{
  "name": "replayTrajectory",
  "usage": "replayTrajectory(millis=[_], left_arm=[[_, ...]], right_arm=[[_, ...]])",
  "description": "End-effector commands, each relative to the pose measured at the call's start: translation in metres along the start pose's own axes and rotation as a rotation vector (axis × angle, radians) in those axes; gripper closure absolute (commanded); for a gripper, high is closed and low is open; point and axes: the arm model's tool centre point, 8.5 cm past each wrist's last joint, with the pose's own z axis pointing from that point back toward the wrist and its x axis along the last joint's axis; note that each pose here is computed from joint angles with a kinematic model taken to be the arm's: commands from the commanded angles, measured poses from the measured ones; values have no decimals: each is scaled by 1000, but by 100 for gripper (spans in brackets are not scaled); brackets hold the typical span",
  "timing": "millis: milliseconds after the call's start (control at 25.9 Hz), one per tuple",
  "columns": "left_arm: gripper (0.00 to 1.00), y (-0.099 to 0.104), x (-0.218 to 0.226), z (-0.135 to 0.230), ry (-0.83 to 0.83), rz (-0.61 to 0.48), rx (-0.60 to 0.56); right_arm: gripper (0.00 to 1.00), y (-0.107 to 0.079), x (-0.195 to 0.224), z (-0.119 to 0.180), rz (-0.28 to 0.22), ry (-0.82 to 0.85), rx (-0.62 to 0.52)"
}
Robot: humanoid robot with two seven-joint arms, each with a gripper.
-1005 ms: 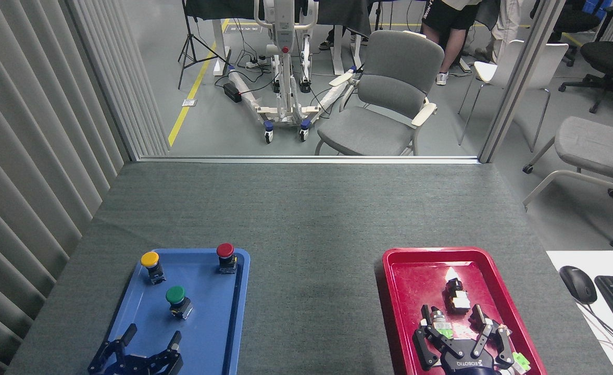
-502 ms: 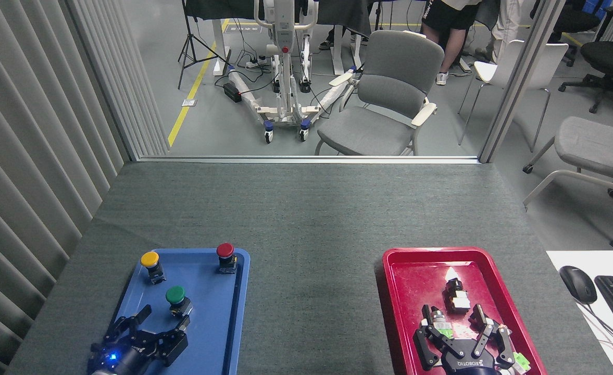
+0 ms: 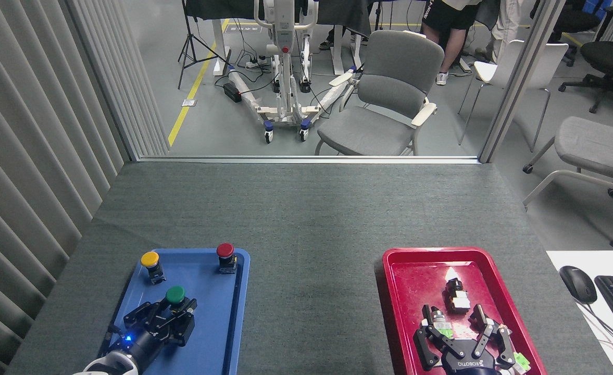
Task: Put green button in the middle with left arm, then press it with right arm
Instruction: 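Close the left hand around the green button and grip it, then carry the green button off the tray toward the table middle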
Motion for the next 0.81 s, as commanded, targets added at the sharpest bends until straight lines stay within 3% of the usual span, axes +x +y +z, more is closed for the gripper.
replayTrajectory(millis=[0, 116, 232, 425, 502, 657, 773], left_arm=[[78, -5, -2, 3, 1, 10, -3], [98, -6, -6, 7, -13, 1, -10], [100, 4, -8, 12, -85, -1, 23], [100, 64, 14, 14, -243, -100, 204], [100, 82, 45, 6, -332, -127, 253], [100, 86, 126, -28, -524, -164, 199], [100, 72, 174, -43, -637, -188, 110]], right_arm=[[0, 0, 0, 0, 0, 0, 1], [0, 0, 0, 0, 0, -2, 1], [0, 1, 1, 0, 1, -5, 3], [1, 1, 1, 0, 0, -5, 3], [1, 1, 1, 0, 0, -5, 3], [4, 1, 1, 1, 1, -5, 4], [11, 1, 1, 1, 1, -5, 3]])
